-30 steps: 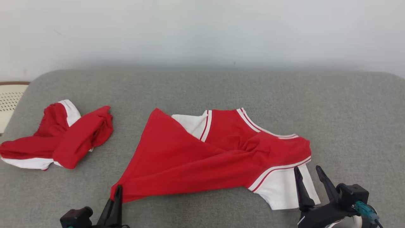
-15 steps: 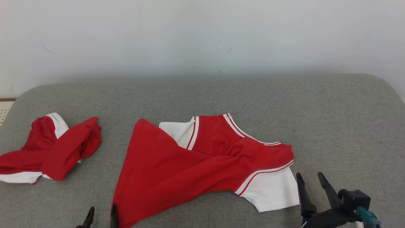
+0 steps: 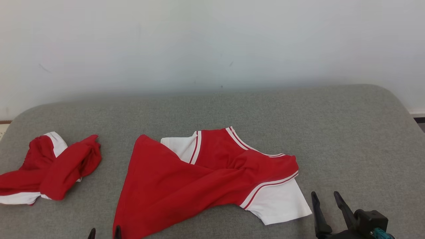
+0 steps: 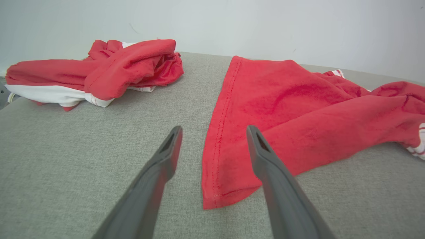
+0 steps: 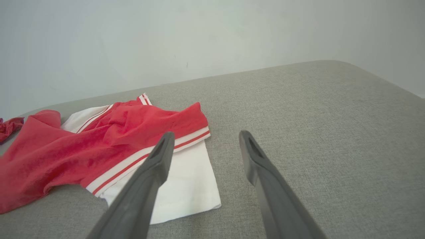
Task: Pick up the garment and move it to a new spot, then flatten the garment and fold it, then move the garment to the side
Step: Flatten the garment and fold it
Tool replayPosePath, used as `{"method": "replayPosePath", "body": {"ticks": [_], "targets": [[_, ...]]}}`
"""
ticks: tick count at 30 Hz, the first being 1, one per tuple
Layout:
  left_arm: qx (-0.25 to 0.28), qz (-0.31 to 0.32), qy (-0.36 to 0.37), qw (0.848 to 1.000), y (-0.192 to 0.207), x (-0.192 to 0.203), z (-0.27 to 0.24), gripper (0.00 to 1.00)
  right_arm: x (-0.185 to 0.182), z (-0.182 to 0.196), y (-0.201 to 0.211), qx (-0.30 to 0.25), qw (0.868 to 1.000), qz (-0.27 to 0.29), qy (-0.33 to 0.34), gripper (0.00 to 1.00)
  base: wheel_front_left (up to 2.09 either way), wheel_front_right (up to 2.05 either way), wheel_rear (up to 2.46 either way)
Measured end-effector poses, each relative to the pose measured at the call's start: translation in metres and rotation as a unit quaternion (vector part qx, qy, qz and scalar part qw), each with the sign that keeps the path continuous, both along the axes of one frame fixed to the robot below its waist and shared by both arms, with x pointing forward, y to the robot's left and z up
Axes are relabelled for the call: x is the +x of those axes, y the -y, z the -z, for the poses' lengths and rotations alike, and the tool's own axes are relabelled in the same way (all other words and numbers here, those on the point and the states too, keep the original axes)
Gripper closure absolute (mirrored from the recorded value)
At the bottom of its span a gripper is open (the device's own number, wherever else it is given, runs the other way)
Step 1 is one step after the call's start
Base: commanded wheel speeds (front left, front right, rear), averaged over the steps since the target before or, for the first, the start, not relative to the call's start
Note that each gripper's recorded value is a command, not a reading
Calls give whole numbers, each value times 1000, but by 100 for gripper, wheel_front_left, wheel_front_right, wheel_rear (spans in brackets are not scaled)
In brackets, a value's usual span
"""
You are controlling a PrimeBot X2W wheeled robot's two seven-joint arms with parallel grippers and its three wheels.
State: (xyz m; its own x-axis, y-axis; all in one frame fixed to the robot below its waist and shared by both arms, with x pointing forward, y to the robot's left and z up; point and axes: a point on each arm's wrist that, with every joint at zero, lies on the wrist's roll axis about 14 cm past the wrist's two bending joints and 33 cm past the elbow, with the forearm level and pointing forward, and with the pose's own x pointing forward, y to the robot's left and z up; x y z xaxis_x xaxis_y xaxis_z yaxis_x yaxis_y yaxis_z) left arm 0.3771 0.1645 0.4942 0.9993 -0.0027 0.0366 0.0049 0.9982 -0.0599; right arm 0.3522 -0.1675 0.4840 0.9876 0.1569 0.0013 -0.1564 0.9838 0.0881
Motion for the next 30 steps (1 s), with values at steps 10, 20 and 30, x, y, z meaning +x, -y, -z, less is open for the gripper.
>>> {"method": "replayPosePath", "body": {"ticks": [10, 20, 30], "targets": [[8, 8, 3, 1000, 3, -8, -2, 0, -4, -2, -1, 2, 1000, 1, 5, 0, 0, 0, 0], [-11, 6, -17, 1000, 2, -12, 12, 0, -4, 10, -6, 18, 1000, -3, -17, 0, 0, 0, 0], [-10, 8, -24, 1000, 3, -6, 16, 0, 0, 39, -6, 31, 997, 7, -65, 0, 0, 0, 0]]}}
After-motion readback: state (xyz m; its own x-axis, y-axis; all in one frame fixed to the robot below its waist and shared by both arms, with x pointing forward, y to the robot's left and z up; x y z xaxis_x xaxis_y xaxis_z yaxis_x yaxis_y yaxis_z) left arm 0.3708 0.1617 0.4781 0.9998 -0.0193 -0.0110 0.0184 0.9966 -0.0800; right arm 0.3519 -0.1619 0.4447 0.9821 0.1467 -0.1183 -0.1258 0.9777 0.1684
